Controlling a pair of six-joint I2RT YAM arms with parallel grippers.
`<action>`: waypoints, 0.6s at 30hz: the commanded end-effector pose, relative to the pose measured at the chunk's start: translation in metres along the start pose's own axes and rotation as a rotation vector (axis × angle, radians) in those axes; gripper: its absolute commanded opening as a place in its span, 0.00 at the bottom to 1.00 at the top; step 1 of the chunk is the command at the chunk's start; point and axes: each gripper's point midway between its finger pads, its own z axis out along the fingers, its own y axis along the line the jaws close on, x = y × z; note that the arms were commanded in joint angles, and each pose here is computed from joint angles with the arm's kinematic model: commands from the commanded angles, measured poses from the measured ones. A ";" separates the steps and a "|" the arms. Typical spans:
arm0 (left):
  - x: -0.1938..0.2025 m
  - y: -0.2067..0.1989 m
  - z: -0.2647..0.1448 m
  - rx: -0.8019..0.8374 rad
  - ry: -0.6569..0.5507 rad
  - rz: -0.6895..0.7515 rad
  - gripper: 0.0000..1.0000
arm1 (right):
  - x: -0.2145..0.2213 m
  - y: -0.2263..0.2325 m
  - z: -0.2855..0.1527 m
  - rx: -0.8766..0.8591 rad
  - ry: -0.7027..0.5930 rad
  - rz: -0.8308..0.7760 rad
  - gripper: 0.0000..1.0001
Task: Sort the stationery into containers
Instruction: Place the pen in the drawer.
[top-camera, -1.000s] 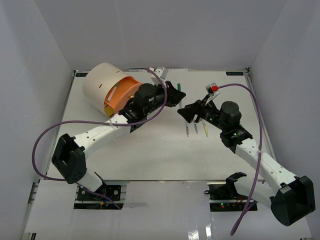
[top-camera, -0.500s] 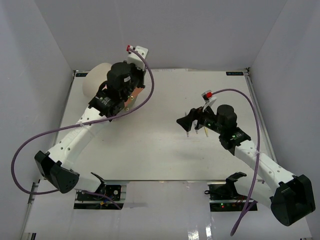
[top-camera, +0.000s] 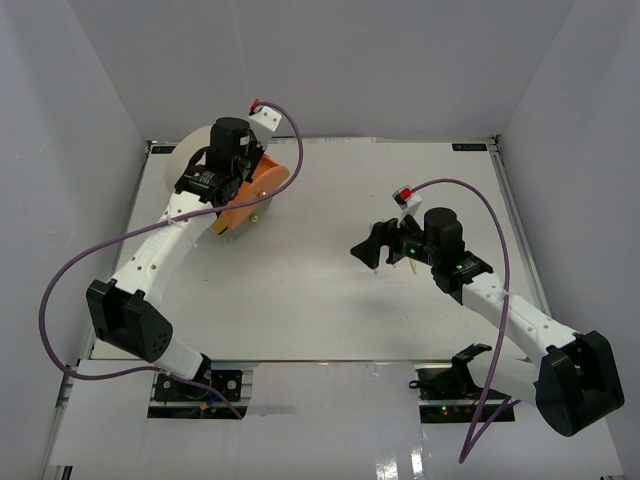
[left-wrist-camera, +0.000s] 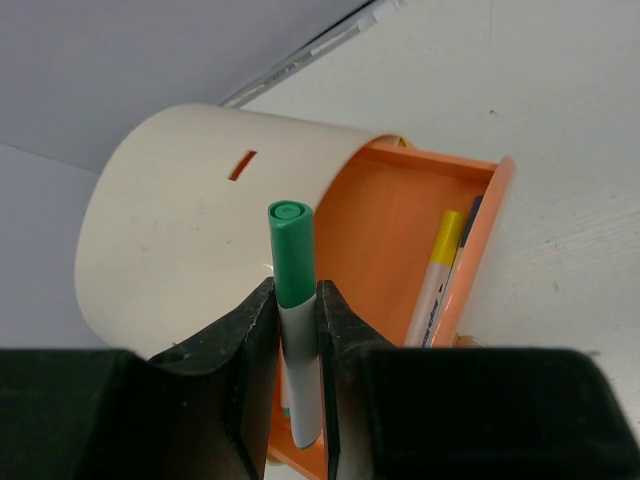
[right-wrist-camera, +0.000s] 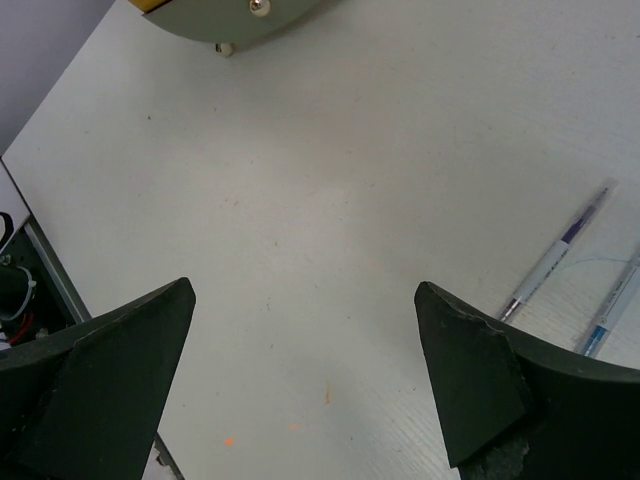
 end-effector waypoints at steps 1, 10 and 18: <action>0.008 -0.001 -0.003 0.019 0.022 0.024 0.32 | -0.014 0.010 0.005 -0.054 -0.002 -0.045 0.97; 0.007 0.000 -0.004 0.021 0.017 0.009 0.56 | -0.030 0.009 0.025 -0.054 0.013 -0.123 0.97; -0.024 0.026 -0.024 -0.087 -0.144 -0.149 0.86 | -0.054 0.034 0.059 -0.075 -0.037 -0.278 0.99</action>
